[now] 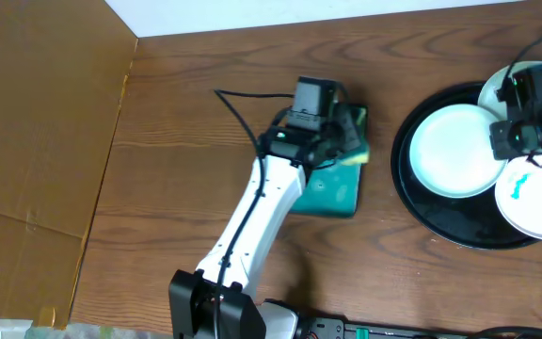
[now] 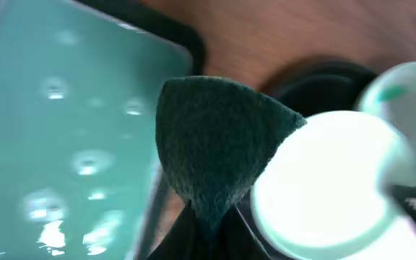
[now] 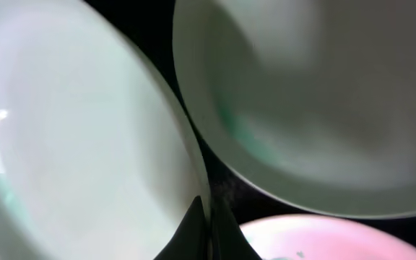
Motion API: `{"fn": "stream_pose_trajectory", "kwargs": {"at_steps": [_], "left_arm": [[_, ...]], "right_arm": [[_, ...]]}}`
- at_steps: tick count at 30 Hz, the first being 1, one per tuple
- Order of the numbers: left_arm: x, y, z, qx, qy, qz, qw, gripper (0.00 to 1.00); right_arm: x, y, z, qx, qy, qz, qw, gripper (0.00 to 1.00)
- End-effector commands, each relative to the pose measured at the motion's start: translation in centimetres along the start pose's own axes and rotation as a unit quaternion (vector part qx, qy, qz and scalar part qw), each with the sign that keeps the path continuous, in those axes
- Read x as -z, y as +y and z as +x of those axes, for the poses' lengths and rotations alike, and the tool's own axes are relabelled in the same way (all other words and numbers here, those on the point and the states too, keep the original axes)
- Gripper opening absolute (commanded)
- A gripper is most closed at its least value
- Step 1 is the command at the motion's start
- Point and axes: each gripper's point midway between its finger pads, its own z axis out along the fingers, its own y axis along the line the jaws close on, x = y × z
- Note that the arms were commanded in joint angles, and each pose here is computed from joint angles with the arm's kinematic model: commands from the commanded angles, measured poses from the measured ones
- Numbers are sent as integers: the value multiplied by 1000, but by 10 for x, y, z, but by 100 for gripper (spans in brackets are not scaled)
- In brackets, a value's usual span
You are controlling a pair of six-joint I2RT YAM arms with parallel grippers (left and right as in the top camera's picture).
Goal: Clean dirty plates on tray and stack at the side
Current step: 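Bring the wet sponge back onto the plate with the left gripper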
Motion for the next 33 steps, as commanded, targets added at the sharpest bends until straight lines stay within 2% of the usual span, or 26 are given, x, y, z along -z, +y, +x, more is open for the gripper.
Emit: {"fn": "stream_pose_trajectory", "kwargs": {"at_steps": [1,18,23,27,33], "left_arm": [[-15,-19,10,17,10,14,1000,7],[-101,-75,71,-26,68,36,997,7],[-130,-87,96,-47,83,42,995,7],[-148,-73,101,-48,83,11,995,7],[-157,-30,80,-78,16,-101,992,7]], "right_arm": [[-5,13,11,-27,-3,-42,999,2],[-24,11,27,-34,-11,-44,998,2],[-41,10,38,-38,12,-42,998,1],[-47,14,44,-40,26,-54,997,1],[-47,14,44,-39,27,-55,997,1]]}}
